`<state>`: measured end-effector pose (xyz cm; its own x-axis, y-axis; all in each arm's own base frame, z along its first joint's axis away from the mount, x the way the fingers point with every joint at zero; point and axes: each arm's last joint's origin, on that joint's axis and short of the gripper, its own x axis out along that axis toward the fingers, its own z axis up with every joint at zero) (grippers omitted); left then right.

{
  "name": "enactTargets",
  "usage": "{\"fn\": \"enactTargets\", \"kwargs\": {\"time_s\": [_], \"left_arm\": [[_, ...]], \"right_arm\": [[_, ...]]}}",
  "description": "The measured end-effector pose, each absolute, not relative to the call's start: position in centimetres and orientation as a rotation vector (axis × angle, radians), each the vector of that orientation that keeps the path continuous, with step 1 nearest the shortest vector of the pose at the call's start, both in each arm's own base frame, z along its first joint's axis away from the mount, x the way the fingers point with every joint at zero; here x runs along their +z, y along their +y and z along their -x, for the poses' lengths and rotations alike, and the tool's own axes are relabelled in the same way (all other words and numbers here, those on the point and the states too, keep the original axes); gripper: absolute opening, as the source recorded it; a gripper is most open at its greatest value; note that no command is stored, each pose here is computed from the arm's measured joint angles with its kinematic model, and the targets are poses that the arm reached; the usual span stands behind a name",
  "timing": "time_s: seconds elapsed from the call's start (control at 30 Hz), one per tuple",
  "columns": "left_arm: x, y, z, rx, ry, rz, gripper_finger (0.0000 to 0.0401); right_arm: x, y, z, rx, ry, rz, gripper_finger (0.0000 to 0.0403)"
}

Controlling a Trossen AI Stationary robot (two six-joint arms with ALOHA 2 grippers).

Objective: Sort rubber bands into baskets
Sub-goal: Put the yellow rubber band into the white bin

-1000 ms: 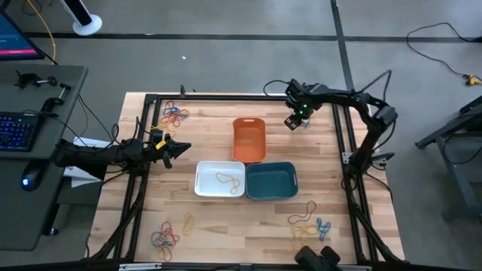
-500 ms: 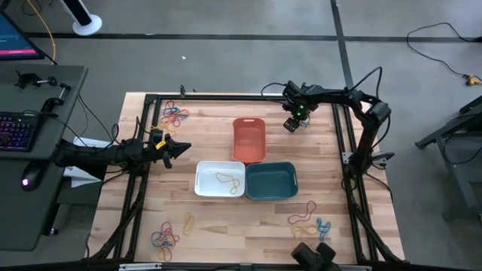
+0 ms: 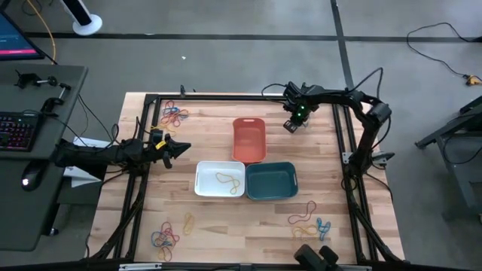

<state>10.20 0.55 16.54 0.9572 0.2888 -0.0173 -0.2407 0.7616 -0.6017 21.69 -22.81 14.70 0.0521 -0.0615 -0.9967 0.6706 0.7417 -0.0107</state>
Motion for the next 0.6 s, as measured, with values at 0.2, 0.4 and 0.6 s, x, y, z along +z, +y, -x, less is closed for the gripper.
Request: {"fn": "enactTargets", "kwargs": {"time_s": [0.2, 0.4, 0.6], "left_arm": [[16.5, 0.5, -10.2, 0.288, -0.077, 0.644, 0.0001], [16.5, 0.5, -10.2, 0.288, -0.078, 0.643, 0.0001], [16.5, 0.5, -10.2, 0.288, -0.077, 0.643, 0.0001]], "right_arm": [[20.8, -22.5, -21.3, -0.647, 1.209, -0.526, 0.0000], [27.0, -21.4, -22.1, -0.585, 0.844, -0.584, 0.0000], [30.0, -17.4, -25.7, -0.358, 0.605, -0.657, 0.0000]]}}
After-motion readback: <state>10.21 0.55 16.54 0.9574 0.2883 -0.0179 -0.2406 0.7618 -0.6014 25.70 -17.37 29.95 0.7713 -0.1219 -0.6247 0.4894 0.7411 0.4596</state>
